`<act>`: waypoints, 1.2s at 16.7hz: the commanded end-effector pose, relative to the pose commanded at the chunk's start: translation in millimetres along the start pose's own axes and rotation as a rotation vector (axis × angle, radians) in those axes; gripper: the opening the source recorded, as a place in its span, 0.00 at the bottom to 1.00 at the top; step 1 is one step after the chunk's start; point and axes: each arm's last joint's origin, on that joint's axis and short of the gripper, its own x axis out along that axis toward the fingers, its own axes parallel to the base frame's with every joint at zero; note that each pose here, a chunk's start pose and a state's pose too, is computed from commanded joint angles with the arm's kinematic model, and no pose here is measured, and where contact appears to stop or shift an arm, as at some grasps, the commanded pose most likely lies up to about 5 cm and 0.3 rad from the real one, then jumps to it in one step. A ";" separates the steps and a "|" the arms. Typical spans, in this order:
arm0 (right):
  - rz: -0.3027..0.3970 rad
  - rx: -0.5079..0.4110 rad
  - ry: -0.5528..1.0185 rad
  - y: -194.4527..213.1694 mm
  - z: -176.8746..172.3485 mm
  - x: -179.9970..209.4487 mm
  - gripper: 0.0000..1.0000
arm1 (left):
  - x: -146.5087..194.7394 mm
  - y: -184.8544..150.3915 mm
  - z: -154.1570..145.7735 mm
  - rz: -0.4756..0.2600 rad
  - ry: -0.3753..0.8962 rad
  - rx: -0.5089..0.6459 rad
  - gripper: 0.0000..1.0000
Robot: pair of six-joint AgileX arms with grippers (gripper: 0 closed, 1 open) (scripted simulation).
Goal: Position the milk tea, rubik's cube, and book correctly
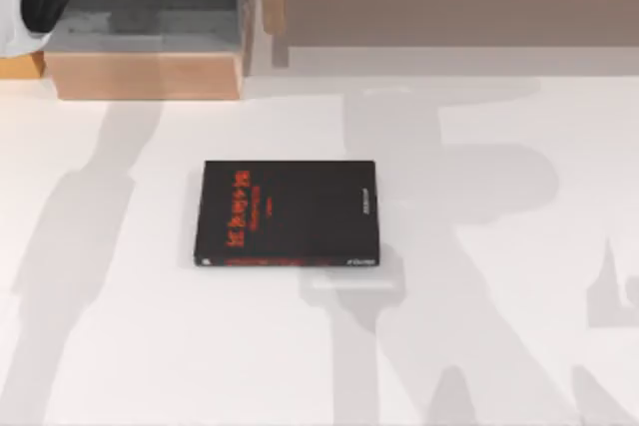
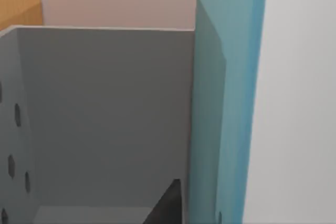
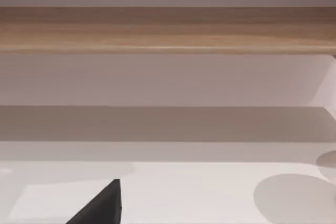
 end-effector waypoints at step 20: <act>0.000 0.000 0.000 0.0 0.0 0.0 1.00 | -7.8 -0.7 8.1 -0.001 -0.001 0.001 0.00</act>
